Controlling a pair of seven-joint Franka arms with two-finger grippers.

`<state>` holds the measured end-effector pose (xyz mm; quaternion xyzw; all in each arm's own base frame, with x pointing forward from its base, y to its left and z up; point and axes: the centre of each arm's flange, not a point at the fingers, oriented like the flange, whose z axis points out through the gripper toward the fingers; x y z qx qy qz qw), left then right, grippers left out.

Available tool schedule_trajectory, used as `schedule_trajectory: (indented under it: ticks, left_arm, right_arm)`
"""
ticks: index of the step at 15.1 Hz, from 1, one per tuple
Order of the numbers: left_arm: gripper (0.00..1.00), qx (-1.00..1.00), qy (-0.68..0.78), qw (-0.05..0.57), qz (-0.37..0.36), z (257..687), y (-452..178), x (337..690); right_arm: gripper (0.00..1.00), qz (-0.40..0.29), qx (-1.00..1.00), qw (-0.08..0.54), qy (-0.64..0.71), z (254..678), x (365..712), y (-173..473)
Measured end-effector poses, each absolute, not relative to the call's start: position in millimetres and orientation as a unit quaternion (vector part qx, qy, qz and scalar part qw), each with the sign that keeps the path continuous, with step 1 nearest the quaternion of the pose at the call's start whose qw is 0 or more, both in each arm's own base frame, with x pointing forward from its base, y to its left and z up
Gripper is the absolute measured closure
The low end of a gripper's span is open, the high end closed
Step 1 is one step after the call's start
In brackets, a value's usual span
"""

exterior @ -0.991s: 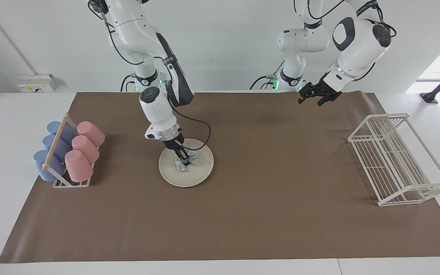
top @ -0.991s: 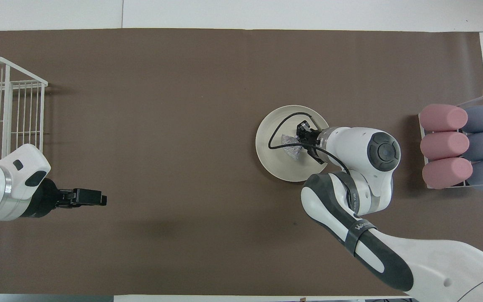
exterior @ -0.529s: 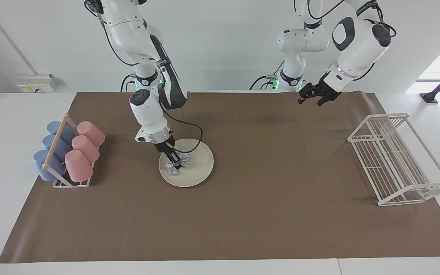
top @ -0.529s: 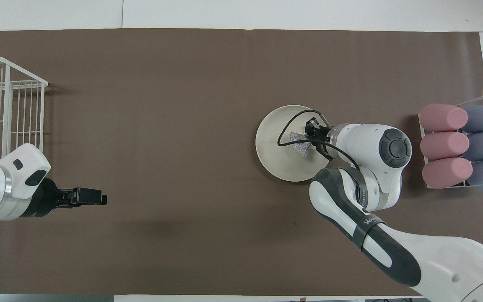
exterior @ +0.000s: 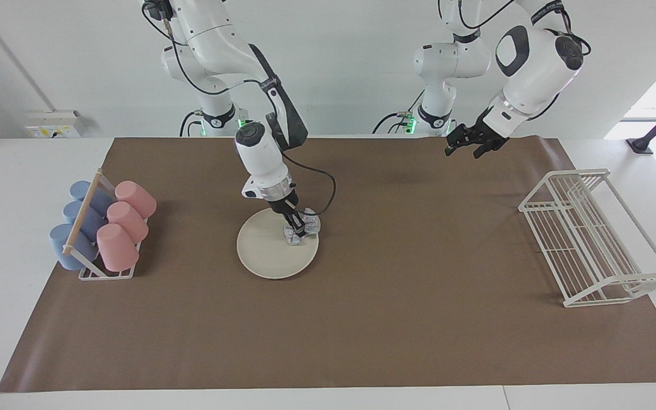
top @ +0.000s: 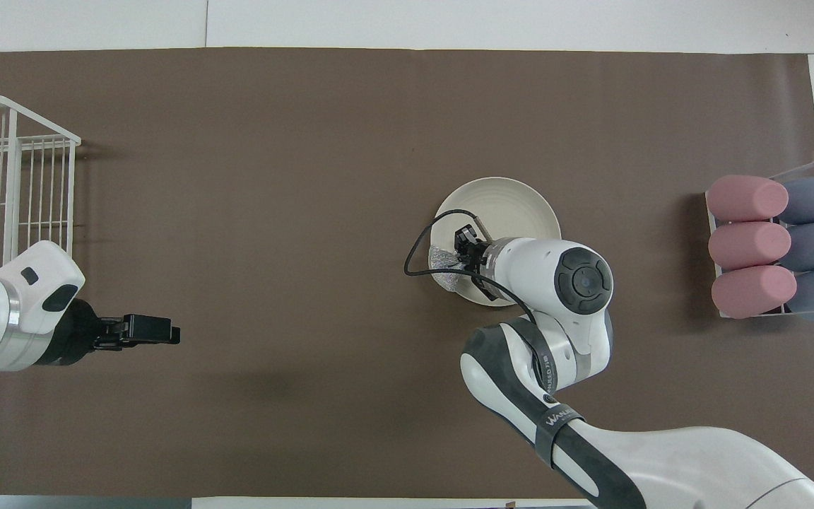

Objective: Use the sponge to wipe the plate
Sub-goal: 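Rub the sponge around the plate surface with the right gripper, then carry the sponge off the plate toward the left gripper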

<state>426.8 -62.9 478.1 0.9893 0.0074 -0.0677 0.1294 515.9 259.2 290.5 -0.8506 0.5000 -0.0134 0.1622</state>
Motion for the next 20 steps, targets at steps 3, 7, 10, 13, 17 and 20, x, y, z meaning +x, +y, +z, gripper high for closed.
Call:
schedule_trajectory:
  ticks: [3, 7, 10, 13, 17, 20]
  left_arm:
    - [0.00, 0.989, 0.008, 0.129, -0.068, 478, -63, 427]
    - [0.00, 0.989, 0.010, 0.129, -0.068, 478, -63, 427]
    - [0.00, 0.982, 0.038, 0.170, -0.072, 480, -70, 427]
    - [0.00, 0.956, 0.073, 0.271, -0.079, 488, -87, 429]
    - [0.00, 0.903, 0.118, 0.403, -0.087, 503, -107, 433]
    - [0.00, 0.860, 0.145, 0.481, -0.091, 514, -116, 436]
  right_arm:
    - [0.90, 0.003, -0.832, 0.157, 0.532, 306, 523, 263]
    - [0.90, 0.037, -0.814, 0.137, 0.563, 400, 530, 277]
    - [0.90, 0.045, -0.811, 0.099, 0.574, 506, 516, 280]
    - [0.85, 0.046, -0.790, 0.085, 0.605, 596, 501, 281]
    - [0.91, 0.048, -0.774, 0.065, 0.628, 625, 466, 328]
    - [0.90, 0.050, -0.776, 0.062, 0.625, 615, 458, 350]
